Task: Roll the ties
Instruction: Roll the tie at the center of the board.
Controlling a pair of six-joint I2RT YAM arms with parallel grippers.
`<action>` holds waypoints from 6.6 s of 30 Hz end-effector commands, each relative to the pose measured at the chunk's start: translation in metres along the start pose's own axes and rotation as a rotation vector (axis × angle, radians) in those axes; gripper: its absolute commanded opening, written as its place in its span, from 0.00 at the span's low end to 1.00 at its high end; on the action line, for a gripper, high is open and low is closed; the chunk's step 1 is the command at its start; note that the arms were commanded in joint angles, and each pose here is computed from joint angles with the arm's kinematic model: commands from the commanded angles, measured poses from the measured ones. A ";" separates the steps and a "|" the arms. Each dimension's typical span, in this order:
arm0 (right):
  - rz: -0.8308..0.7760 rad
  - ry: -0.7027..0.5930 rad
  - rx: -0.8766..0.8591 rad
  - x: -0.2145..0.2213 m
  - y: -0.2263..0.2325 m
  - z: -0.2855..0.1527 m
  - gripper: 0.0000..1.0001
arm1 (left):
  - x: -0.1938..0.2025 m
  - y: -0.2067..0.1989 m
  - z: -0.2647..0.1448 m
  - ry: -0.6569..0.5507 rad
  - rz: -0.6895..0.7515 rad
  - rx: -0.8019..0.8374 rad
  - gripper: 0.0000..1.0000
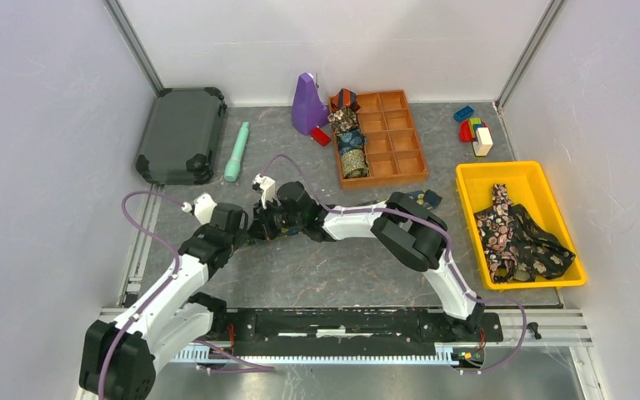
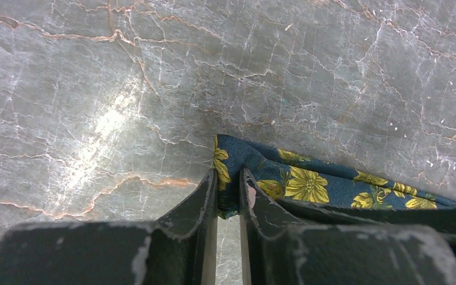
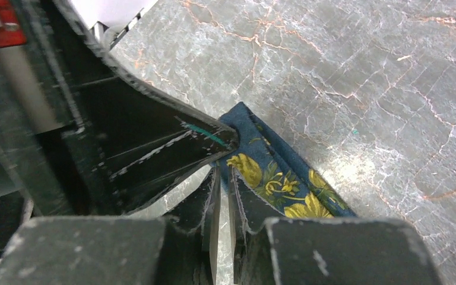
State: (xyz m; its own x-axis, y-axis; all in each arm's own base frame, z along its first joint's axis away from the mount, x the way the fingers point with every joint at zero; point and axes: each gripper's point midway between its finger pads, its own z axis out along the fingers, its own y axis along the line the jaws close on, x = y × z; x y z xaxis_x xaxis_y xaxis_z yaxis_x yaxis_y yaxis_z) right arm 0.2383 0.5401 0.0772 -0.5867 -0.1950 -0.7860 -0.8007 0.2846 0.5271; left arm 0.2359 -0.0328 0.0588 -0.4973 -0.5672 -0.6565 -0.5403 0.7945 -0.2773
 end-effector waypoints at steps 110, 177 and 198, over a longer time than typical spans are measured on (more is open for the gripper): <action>0.163 0.151 -0.143 0.026 -0.055 -0.051 0.17 | 0.064 -0.130 -0.011 -0.021 0.577 0.117 0.43; 0.142 -0.043 0.095 -0.024 -0.052 -0.094 0.54 | 0.084 -0.083 -0.013 0.067 0.566 0.123 0.21; 0.196 0.112 0.187 0.036 -0.056 -0.085 0.48 | 0.080 -0.085 -0.019 0.047 0.510 0.175 0.21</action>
State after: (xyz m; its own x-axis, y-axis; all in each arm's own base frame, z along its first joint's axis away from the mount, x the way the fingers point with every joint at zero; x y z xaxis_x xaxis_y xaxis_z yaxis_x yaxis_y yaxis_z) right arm 0.2400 0.4294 0.0443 -0.7635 -0.2266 -0.6047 -0.6274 0.4822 0.6115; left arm 0.2304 -0.1462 0.0415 -0.7039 -0.0664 -0.7072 -0.0979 0.9952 0.0040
